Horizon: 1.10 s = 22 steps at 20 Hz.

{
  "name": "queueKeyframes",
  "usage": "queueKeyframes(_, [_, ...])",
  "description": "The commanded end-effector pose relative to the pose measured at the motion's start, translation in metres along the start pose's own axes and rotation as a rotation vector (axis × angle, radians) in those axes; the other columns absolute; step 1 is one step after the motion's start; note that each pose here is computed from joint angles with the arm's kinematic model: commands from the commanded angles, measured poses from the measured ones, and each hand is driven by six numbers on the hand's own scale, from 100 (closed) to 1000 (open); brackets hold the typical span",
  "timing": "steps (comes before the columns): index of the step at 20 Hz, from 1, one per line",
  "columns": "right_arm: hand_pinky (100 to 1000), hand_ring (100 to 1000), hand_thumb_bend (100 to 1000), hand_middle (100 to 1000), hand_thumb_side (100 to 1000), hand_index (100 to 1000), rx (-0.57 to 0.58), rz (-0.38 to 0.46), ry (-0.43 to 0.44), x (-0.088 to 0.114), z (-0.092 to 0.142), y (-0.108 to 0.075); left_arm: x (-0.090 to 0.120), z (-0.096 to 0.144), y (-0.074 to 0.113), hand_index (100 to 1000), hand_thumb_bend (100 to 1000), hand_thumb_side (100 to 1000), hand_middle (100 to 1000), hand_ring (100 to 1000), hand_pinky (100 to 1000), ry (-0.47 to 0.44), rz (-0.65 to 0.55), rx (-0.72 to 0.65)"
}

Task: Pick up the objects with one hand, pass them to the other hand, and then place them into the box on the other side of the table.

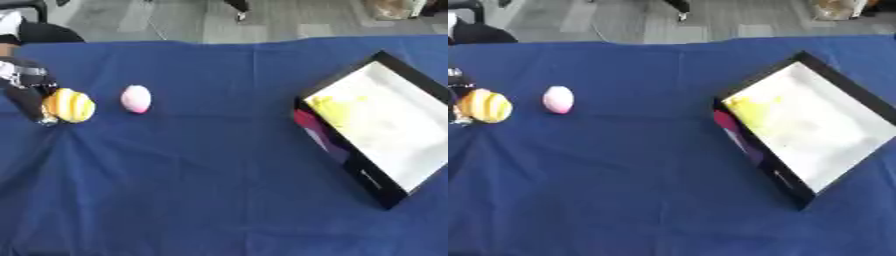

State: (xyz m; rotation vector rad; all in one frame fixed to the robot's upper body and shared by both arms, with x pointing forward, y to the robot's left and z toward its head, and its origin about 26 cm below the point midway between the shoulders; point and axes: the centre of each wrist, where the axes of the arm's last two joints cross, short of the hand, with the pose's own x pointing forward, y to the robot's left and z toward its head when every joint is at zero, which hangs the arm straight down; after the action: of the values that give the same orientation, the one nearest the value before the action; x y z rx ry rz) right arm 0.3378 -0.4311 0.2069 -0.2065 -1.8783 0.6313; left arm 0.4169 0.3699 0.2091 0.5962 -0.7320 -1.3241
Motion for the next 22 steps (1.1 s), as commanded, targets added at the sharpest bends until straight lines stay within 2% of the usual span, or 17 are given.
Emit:
queueKeyframes(1, [1000, 1000, 100, 1000, 467, 1000, -0.002, 0.051, -0.013, 0.013, -0.001, -0.011, -0.010, 0.018, 0.015, 585, 418, 100, 620, 772, 797, 0.034, 0.011, 0.025])
queueKeyframes(4, [1000, 1000, 100, 1000, 468, 1000, -0.004, 0.055, -0.009, 0.012, 0.000, -0.011, -0.013, 0.021, 0.016, 582, 400, 100, 615, 769, 794, 0.042, 0.015, 0.032])
queueKeyframes(5, [1000, 1000, 100, 1000, 469, 1000, -0.005, 0.055, -0.008, 0.012, 0.000, -0.010, -0.012, 0.022, 0.017, 567, 344, 100, 602, 763, 787, 0.040, 0.012, 0.049])
queueKeyframes(8, [1000, 1000, 100, 1000, 471, 1000, -0.004, 0.053, -0.011, 0.013, -0.001, -0.010, -0.008, 0.028, 0.020, 545, 325, 100, 581, 748, 776, 0.025, 0.009, 0.125])
queueKeyframes(17, [1000, 1000, 100, 1000, 464, 1000, 0.004, 0.040, -0.042, 0.020, -0.005, -0.010, 0.014, 0.037, 0.020, 530, 193, 100, 540, 724, 759, -0.054, 0.041, 0.323])
queueKeyframes(22, [1000, 1000, 100, 1000, 437, 1000, 0.017, 0.024, -0.091, 0.032, -0.012, -0.009, 0.036, 0.035, 0.014, 529, 100, 100, 527, 723, 758, -0.135, 0.092, 0.396])
